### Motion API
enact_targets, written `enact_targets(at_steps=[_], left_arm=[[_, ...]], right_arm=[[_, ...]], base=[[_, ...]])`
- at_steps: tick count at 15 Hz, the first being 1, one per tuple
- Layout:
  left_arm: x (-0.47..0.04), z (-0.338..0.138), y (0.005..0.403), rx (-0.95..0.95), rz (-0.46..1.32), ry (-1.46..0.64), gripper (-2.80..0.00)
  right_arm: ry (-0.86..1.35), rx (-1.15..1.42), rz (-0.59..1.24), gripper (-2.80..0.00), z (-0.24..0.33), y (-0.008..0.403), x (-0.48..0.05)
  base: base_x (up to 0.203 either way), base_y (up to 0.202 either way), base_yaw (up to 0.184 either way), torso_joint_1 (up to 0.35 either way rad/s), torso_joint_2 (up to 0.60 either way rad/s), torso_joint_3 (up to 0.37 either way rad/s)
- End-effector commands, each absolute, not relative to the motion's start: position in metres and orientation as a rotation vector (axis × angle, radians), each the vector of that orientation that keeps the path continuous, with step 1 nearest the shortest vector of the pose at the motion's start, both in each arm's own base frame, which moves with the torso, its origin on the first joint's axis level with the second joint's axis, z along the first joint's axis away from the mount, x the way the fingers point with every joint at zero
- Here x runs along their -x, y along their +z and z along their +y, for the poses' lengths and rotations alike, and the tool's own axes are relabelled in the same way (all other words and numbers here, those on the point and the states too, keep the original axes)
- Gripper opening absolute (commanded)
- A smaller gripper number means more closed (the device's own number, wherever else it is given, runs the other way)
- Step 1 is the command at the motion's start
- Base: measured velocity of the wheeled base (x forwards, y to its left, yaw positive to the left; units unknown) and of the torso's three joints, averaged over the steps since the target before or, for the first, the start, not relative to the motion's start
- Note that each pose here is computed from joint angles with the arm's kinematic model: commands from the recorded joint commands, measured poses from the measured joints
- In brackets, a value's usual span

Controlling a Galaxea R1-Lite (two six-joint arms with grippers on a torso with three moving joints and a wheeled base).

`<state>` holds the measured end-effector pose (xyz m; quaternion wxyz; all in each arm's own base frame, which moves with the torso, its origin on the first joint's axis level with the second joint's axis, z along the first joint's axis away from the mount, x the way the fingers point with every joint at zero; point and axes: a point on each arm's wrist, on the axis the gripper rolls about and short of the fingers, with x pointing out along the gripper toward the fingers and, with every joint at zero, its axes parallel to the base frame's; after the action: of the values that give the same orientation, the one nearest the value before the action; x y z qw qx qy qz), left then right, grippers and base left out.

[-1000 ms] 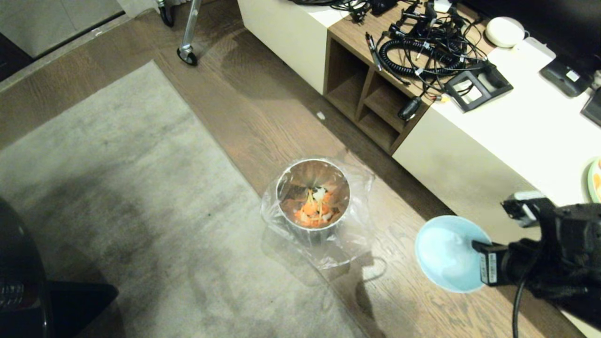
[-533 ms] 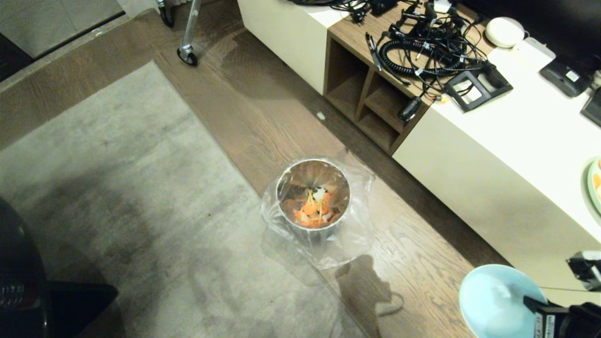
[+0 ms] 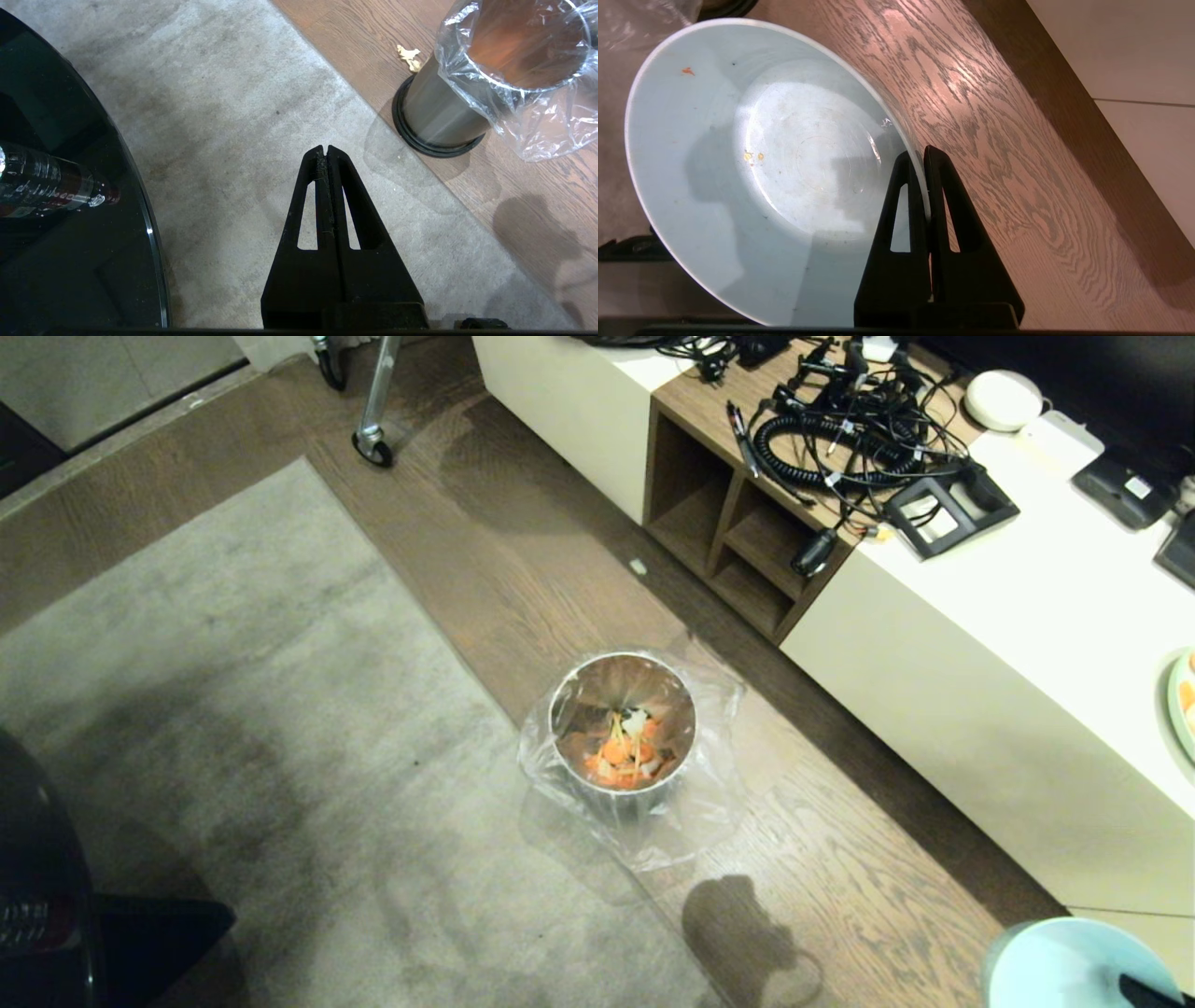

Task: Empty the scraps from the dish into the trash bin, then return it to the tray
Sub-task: Put the bowl back to the table

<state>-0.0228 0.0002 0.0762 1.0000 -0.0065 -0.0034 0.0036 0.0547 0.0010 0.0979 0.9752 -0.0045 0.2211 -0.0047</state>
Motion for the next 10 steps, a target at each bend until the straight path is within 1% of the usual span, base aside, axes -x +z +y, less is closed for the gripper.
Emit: enact_targets(at_steps=[1,4,7,10], left_arm=[[0.023,0.0,0.076,0.014,-0.008,0.008,-2.8],[0.023,0.0,0.076,0.014,-0.008,0.008,-2.8],[0.023,0.0,0.076,0.014,-0.008,0.008,-2.8],[0.023,0.0,0.076,0.014,-0.008,0.008,-2.8]], right_arm=[[-0.007,0.022,0.358,-2.8,0.0,0.094,-0.028],[-0.026,0.03,0.296,-2.8,0.0,0.083,-0.005],[-0.031,0.034,0.206,-2.8,0.0,0.079,0.007],[-0.018,0.036,0.078,-2.8,0.0,0.077,0.018]], base=[[0.0,0.0,0.0,0.0,0.0,0.0],[0.0,0.0,0.0,0.0,0.0,0.0],[0.0,0.0,0.0,0.0,0.0,0.0],[0.0,0.0,0.0,0.0,0.0,0.0]])
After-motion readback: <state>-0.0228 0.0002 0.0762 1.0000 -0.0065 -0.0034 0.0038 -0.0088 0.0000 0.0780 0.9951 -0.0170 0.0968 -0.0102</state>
